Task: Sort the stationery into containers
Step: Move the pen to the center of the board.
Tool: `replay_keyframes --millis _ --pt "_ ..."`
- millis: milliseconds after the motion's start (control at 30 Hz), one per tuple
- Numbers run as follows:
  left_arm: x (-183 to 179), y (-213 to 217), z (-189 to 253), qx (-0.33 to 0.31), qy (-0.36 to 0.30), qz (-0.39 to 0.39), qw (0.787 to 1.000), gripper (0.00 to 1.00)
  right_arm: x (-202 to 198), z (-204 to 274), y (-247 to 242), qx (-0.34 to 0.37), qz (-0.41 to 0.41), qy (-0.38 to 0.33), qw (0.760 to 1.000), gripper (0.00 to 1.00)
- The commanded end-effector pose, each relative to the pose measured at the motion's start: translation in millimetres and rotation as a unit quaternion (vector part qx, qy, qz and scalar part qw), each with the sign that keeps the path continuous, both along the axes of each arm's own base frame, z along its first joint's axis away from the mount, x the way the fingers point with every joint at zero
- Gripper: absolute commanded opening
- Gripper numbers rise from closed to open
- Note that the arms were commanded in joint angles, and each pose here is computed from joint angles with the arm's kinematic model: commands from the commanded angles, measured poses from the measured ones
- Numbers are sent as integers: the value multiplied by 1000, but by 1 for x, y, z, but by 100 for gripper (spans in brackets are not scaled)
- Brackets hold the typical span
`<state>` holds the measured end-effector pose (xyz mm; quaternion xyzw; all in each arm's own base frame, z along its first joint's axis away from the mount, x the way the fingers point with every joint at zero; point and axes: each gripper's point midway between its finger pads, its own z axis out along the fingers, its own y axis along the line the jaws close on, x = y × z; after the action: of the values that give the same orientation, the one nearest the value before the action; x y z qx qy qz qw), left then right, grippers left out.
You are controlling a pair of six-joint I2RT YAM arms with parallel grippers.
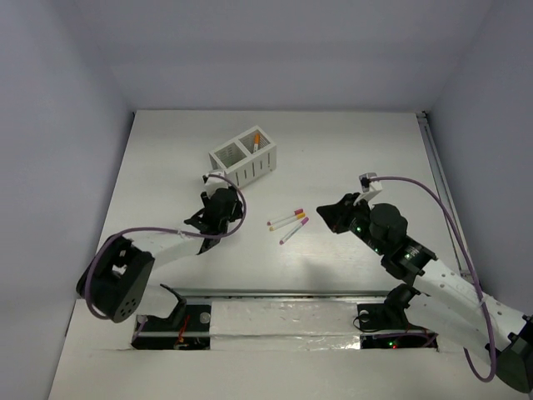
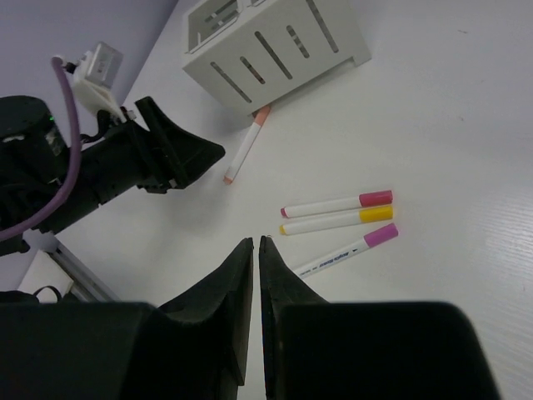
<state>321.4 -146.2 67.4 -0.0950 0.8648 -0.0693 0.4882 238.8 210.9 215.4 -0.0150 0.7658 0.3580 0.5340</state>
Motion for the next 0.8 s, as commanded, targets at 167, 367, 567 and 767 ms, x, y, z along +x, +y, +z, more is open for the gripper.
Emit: replay_keyframes --millis 167,367,567,767 --pt "40 -22 -12 33 4 -4 999 44 -1 7 5 11 12 -10 1000 12" --pt "55 -17 -29 61 11 15 998 37 -2 11 8 17 20 -14 1000 12" --pt "68 -19 -32 76 14 13 997 33 -3 9 9 19 22 -11 1000 12" --pt "59 -24 -39 63 32 -4 997 7 -7 21 4 28 20 -24 999 12"
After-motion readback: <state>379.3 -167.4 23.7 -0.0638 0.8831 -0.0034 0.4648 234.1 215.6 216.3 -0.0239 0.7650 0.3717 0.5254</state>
